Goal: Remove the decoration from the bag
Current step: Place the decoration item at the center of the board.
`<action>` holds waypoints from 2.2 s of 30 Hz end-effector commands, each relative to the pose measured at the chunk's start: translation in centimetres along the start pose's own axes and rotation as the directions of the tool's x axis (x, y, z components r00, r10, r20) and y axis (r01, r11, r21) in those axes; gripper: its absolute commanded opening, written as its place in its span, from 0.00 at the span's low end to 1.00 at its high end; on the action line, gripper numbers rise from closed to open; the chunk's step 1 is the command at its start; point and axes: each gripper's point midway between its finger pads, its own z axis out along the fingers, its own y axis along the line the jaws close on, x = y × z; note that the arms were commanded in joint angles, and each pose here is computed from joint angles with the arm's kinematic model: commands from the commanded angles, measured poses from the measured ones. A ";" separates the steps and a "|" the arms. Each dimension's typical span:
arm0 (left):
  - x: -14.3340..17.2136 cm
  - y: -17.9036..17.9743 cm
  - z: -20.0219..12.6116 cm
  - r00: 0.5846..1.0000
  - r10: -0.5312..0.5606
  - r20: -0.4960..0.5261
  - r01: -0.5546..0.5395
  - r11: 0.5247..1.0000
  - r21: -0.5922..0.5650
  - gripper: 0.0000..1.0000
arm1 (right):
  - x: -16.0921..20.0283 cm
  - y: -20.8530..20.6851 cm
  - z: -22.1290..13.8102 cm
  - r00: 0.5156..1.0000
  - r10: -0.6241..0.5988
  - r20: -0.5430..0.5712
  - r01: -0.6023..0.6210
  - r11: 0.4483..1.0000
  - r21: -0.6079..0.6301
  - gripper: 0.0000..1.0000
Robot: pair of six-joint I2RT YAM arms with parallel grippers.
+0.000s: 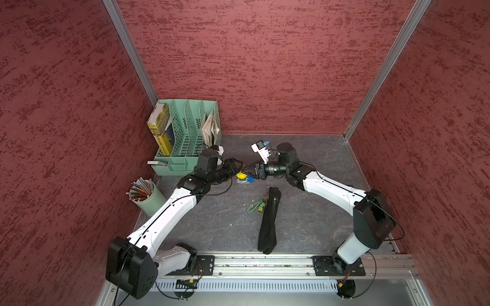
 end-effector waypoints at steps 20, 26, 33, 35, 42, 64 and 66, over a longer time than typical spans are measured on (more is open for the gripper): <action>-0.2 -3.9 -1.5 0.999 0.032 0.011 -0.033 0.994 0.107 0.55 | -0.9 -0.3 -0.1 0.999 -0.047 0.012 0.046 0.997 0.054 0.00; -0.4 -4.0 -2.1 0.999 0.036 0.014 -0.037 0.993 0.115 0.56 | -0.8 -1.1 -0.5 0.999 -0.040 0.019 0.038 0.994 0.098 0.00; -0.5 -4.8 -3.4 0.997 0.068 0.022 -0.071 0.982 0.175 0.74 | -0.8 -3.9 -1.1 0.998 0.042 0.039 -0.048 0.986 0.157 0.00; -0.5 -4.7 -3.5 0.998 0.062 0.016 -0.064 0.981 0.181 0.75 | -0.7 -4.4 -1.2 0.998 0.053 0.041 -0.059 0.984 0.171 0.00; -0.8 -4.2 -3.8 0.999 0.053 0.012 -0.055 0.984 0.172 0.75 | -0.5 -6.0 -1.7 0.995 0.085 0.051 -0.094 0.972 0.214 0.00; -1.4 -2.1 -3.7 0.996 0.085 -0.036 -0.078 0.985 0.155 0.73 | -1.1 -1.7 -4.0 0.992 -0.086 0.097 0.079 0.995 0.068 0.14; -1.4 -2.5 -3.9 0.990 0.132 -0.053 -0.120 0.976 0.180 0.73 | -1.2 -1.0 -4.5 0.988 -0.123 0.095 0.117 0.991 0.070 0.25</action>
